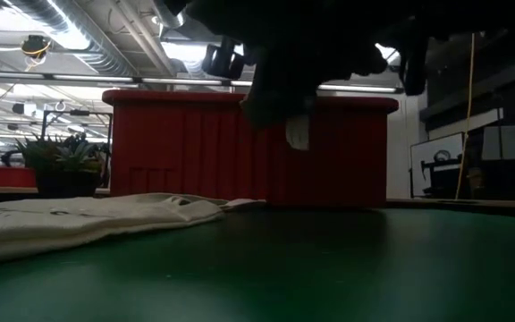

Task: Fold Laundry from Bin
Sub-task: Put the stacked clothes into the bin

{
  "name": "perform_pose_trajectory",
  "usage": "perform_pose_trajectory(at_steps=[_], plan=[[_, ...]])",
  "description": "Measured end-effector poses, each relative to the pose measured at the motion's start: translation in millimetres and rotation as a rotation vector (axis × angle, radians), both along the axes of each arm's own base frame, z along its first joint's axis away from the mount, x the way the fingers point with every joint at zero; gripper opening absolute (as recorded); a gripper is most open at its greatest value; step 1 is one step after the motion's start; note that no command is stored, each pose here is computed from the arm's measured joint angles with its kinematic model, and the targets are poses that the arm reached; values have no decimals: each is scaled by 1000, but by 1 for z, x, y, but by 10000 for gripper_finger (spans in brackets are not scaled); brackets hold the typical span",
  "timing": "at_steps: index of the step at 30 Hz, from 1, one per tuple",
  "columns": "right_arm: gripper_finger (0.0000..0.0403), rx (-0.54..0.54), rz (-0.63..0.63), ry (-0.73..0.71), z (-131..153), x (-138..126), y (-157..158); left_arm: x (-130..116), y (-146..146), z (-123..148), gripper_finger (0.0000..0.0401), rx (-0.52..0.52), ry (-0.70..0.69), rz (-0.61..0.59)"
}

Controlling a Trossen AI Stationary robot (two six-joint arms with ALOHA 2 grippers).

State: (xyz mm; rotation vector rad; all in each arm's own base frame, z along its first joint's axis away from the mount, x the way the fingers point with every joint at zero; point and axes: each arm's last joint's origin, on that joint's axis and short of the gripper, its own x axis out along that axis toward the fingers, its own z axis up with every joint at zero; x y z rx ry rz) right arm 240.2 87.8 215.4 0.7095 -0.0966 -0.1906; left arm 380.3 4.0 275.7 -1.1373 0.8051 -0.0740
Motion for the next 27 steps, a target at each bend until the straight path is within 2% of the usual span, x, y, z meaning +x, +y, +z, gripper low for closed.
perform_pose_trajectory(at_steps=[12,27], plan=[[58,-17,-60,-11,24,17,-7,-18,14,25,65,10,-48,7],[58,2,-102,-78,36,34,-59,-39,59,45,65,-36,-91,75]])
